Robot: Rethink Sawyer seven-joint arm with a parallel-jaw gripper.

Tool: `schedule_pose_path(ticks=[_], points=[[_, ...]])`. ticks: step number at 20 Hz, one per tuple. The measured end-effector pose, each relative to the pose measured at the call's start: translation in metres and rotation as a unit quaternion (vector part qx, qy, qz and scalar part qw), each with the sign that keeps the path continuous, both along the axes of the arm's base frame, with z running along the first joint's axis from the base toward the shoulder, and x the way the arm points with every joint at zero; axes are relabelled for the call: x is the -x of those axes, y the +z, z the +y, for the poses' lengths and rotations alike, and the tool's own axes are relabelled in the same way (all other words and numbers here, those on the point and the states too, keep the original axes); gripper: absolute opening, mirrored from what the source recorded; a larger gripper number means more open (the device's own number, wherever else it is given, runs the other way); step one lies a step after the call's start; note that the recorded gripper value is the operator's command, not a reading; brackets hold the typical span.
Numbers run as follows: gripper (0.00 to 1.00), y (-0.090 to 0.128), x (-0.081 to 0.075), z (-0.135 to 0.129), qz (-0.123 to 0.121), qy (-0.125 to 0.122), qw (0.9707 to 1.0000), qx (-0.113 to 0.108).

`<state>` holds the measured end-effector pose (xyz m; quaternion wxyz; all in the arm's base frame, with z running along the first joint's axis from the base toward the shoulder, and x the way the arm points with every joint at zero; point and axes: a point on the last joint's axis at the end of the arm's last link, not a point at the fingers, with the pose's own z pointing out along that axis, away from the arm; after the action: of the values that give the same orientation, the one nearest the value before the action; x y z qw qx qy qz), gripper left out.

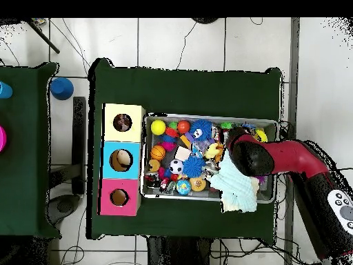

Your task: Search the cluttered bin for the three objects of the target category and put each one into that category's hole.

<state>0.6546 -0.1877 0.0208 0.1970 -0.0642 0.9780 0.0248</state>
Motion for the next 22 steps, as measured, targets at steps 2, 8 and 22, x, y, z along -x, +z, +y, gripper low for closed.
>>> schedule_pose_path(ticks=[2,8,22], points=[[1.00,0.002,0.001,-0.001,-0.011,0.003,0.9999,0.002],[1.00,-0.001,0.009,0.005,-0.038,0.018,0.9991,0.003],[1.00,-0.037,0.036,0.038,-0.041,0.031,0.9978,-0.042]])
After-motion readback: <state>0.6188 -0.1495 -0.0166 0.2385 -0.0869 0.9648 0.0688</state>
